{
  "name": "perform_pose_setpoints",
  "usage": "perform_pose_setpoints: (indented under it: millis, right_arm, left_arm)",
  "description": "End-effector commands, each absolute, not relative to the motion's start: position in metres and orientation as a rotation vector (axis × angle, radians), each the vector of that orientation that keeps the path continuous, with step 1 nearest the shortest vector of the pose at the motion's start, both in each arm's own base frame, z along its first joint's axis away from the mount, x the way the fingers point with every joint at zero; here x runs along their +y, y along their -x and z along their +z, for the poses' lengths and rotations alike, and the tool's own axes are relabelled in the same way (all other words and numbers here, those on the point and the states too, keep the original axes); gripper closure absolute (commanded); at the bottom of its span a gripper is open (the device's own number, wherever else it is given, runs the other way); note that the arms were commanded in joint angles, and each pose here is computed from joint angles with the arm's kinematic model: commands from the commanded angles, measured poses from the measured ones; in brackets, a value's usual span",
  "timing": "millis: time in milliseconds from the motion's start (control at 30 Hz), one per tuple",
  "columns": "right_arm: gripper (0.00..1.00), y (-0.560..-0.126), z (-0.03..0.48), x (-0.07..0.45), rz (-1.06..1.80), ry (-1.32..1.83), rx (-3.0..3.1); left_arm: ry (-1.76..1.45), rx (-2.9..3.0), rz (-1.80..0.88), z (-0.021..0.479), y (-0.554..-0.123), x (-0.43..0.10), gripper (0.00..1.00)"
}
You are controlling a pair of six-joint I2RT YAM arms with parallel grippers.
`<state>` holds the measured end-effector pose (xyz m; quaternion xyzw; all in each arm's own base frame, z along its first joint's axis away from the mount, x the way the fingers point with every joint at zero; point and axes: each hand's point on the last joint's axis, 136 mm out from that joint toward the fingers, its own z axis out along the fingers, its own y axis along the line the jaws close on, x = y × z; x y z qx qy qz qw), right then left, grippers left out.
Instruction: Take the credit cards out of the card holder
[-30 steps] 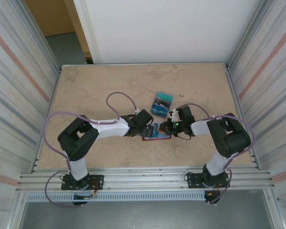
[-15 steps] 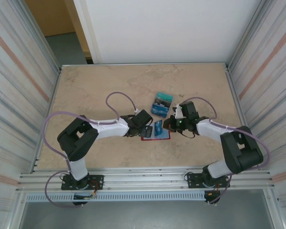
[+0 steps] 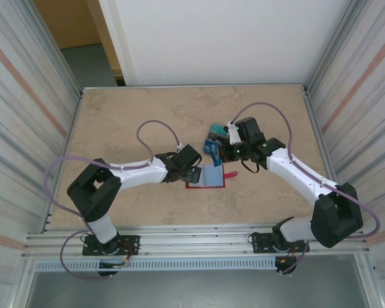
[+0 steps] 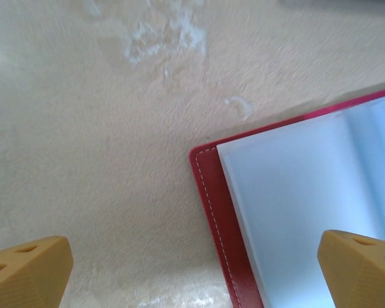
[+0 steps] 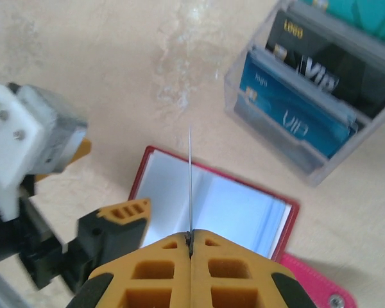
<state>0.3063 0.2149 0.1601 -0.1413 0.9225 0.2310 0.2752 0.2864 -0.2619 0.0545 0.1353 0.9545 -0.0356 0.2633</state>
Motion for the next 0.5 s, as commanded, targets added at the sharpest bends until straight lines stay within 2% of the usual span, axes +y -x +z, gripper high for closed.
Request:
perform_pose_setpoints:
  millis: [0,233,467]
  right_arm:
    - [1.00,-0.320,0.153,0.202,0.351,0.569,2.461]
    - [1.00,-0.356,0.158,0.208,0.130,0.796,2.352]
    - [1.00,-0.377,0.161,0.223,0.087,0.995,2.233]
  left_arm:
    - [-0.356,2.540,-0.085,0.075,-0.284,-0.248,0.01]
    - [-0.276,2.496,-0.109,0.092,-0.275,-0.230,0.01]
    - [-0.167,2.453,-0.129,0.101,-0.271,-0.209,0.01]
